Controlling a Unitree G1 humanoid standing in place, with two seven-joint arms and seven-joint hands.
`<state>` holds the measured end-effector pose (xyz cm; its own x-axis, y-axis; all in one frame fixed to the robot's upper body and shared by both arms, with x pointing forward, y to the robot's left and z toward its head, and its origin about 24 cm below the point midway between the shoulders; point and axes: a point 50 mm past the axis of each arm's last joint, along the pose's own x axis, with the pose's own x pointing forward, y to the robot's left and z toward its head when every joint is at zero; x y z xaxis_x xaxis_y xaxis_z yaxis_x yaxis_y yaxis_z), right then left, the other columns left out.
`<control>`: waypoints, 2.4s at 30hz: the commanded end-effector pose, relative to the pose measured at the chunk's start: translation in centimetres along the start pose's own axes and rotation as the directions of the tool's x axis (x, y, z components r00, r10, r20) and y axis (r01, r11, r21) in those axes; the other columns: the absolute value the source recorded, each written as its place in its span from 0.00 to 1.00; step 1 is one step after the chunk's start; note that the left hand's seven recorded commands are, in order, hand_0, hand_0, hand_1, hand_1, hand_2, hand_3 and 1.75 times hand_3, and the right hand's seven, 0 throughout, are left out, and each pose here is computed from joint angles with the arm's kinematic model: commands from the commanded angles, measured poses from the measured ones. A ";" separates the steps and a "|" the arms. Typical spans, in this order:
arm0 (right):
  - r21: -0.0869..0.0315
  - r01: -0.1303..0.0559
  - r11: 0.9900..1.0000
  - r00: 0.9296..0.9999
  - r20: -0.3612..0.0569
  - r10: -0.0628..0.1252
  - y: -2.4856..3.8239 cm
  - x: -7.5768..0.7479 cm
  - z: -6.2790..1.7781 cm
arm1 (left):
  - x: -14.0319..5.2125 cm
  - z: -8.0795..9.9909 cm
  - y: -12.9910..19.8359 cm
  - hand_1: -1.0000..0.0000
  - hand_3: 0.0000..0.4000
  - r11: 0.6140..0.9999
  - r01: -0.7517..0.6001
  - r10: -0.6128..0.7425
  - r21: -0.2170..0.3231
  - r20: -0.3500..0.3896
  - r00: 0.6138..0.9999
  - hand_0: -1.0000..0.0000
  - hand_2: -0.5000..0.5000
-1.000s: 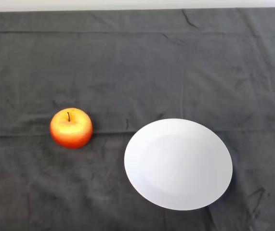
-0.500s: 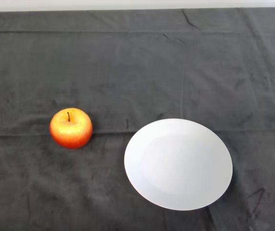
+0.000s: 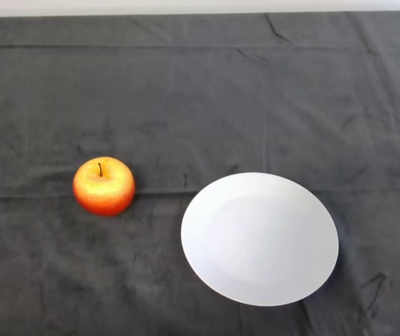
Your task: Move the apple to the plate
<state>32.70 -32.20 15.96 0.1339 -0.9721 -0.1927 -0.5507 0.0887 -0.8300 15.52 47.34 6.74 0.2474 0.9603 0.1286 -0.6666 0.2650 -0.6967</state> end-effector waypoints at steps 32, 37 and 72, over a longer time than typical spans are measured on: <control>0.026 -0.017 1.000 0.999 -0.031 0.017 -0.13 0.51 -0.72 | -5.3 -7.7 -7.4 1.00 0.00 0.867 0.456 -0.414 0.199 -0.221 0.883 1.00 0.50; 0.025 -0.016 1.000 0.999 -0.031 0.017 -0.13 0.51 -0.71 | -6.7 -8.9 -8.2 1.00 0.00 0.822 0.520 -0.462 0.231 -0.264 0.847 1.00 0.50; 0.023 -0.015 1.000 0.999 -0.030 0.016 -0.13 0.53 -0.70 | -14.3 -12.5 -12.7 1.00 0.00 0.360 0.864 -0.784 0.352 -0.388 0.484 1.00 0.50</control>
<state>32.68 -32.17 15.92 0.1318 -0.9714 -0.1973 -0.5505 0.0938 -0.8295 29.40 29.24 4.45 0.9213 0.2463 0.3009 -0.2822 0.9559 0.0817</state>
